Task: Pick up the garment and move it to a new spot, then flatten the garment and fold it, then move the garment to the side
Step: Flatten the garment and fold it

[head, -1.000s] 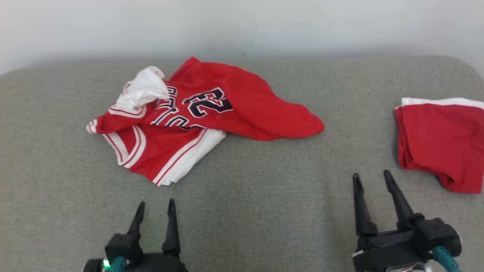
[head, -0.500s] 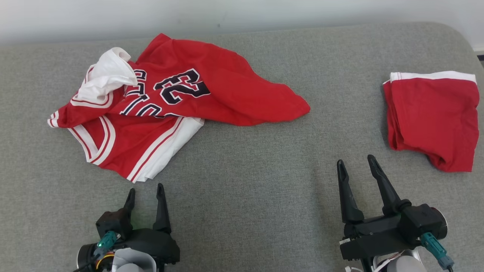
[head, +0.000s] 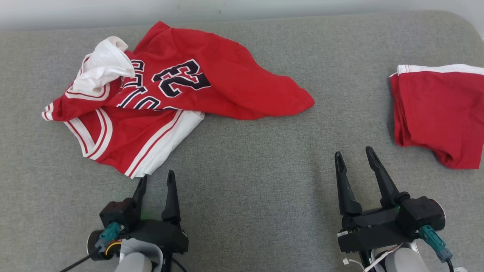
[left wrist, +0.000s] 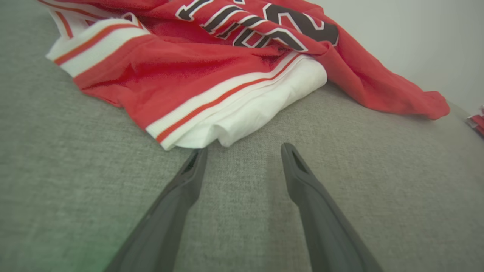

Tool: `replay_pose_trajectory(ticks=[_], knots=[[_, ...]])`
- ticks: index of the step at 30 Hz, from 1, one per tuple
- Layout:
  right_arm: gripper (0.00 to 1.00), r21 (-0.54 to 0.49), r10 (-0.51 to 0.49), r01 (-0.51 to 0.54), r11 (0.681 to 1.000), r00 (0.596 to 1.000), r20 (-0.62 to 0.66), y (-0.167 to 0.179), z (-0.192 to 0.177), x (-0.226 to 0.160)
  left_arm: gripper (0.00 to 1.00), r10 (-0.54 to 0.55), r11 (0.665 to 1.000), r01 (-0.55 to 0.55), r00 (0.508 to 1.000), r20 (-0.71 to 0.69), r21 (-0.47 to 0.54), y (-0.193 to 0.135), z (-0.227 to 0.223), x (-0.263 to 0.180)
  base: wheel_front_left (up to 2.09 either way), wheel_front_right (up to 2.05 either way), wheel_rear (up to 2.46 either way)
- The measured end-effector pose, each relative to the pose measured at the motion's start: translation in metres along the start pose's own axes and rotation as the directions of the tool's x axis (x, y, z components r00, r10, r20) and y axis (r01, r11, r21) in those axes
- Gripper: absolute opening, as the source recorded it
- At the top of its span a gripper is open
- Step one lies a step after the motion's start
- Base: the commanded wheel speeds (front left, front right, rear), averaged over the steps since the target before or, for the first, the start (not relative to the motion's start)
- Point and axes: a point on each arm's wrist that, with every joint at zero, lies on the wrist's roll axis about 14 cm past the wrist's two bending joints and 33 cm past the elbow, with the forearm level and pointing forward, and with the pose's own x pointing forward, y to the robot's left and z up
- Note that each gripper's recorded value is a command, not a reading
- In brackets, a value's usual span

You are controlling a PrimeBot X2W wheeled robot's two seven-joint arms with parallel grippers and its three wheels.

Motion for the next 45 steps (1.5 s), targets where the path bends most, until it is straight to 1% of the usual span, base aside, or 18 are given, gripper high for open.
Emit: replay_pose_trajectory(ticks=[4,5,6,7,8,13,18,22,23,26,28,32,37,41,45], knots=[[1.00,-0.003,-0.002,0.002,1.000,1.000,-0.002,-0.001,-0.001,0.002,1.00,0.001,1.000,-0.001,0.999,0.042,-0.007,-0.001,0.014,0.011,0.00,0.00,0.00],[1.00,-0.004,-0.004,0.004,1.000,1.000,-0.005,-0.002,-0.002,0.002,0.93,0.000,1.000,0.000,0.999,0.051,-0.008,0.000,0.017,0.012,0.00,0.00,0.00],[1.00,-0.004,-0.005,0.005,1.000,1.000,-0.008,-0.003,-0.003,0.002,0.47,0.000,1.000,0.000,0.998,0.059,-0.006,-0.001,0.020,0.013,0.00,0.00,0.00],[1.00,-0.005,-0.007,0.007,1.000,1.000,-0.011,-0.003,-0.004,0.001,0.16,-0.003,1.000,0.004,0.998,0.067,-0.008,-0.001,0.023,0.014,0.00,0.00,0.00],[1.00,-0.004,-0.006,0.006,1.000,1.000,-0.013,-0.003,-0.004,0.001,0.00,-0.007,1.000,0.008,0.997,0.076,-0.010,-0.002,0.026,0.014,0.00,0.00,0.00],[1.00,-0.001,0.000,0.000,1.000,1.000,-0.014,-0.001,-0.005,0.002,0.00,-0.042,0.999,0.041,0.984,0.172,0.009,-0.008,0.057,0.014,0.00,0.00,0.00],[1.00,0.009,0.008,-0.008,1.000,1.000,-0.026,0.003,-0.009,0.003,0.00,-0.074,0.997,0.065,0.958,0.277,0.043,-0.013,0.092,0.000,0.00,0.00,0.00],[1.00,0.028,0.038,-0.037,0.999,0.999,-0.034,0.015,-0.012,0.002,0.00,-0.102,0.994,0.076,0.916,0.388,0.081,-0.017,0.131,-0.018,0.00,0.00,0.00],[1.00,0.028,0.038,-0.037,0.999,0.999,-0.034,0.015,-0.012,0.002,0.00,-0.102,0.994,0.076,0.916,0.388,0.081,-0.017,0.131,-0.018,0.00,0.00,0.00],[1.00,0.038,0.061,-0.060,0.997,0.998,-0.035,0.024,-0.012,0.001,0.00,-0.128,0.989,0.080,0.878,0.461,0.122,-0.023,0.158,-0.035,0.00,0.00,0.00],[1.00,0.046,0.076,-0.074,0.996,0.996,-0.038,0.030,-0.012,-0.003,0.00,-0.143,0.985,0.078,0.862,0.487,0.152,-0.027,0.167,-0.048,0.00,0.00,0.00],[1.00,0.067,0.102,-0.099,0.993,0.994,-0.041,0.041,-0.012,-0.009,0.00,-0.146,0.980,0.062,0.871,0.469,0.191,-0.026,0.158,-0.070,0.00,0.00,0.00],[1.00,0.083,0.158,-0.156,0.984,0.987,-0.017,0.061,-0.004,-0.007,0.00,-0.068,0.985,-0.001,0.920,0.387,0.174,-0.003,0.121,-0.090,0.00,0.00,0.00],[1.00,0.087,0.192,-0.190,0.978,0.981,-0.007,0.073,-0.001,-0.004,0.00,-0.005,0.984,-0.047,0.956,0.294,0.169,0.017,0.090,-0.091,0.00,0.00,0.00],[1.00,0.086,0.187,-0.185,0.979,0.982,-0.019,0.071,-0.005,-0.004,0.00,0.024,0.982,-0.061,0.978,0.206,0.178,0.029,0.065,-0.080,0.00,0.00,0.00]])
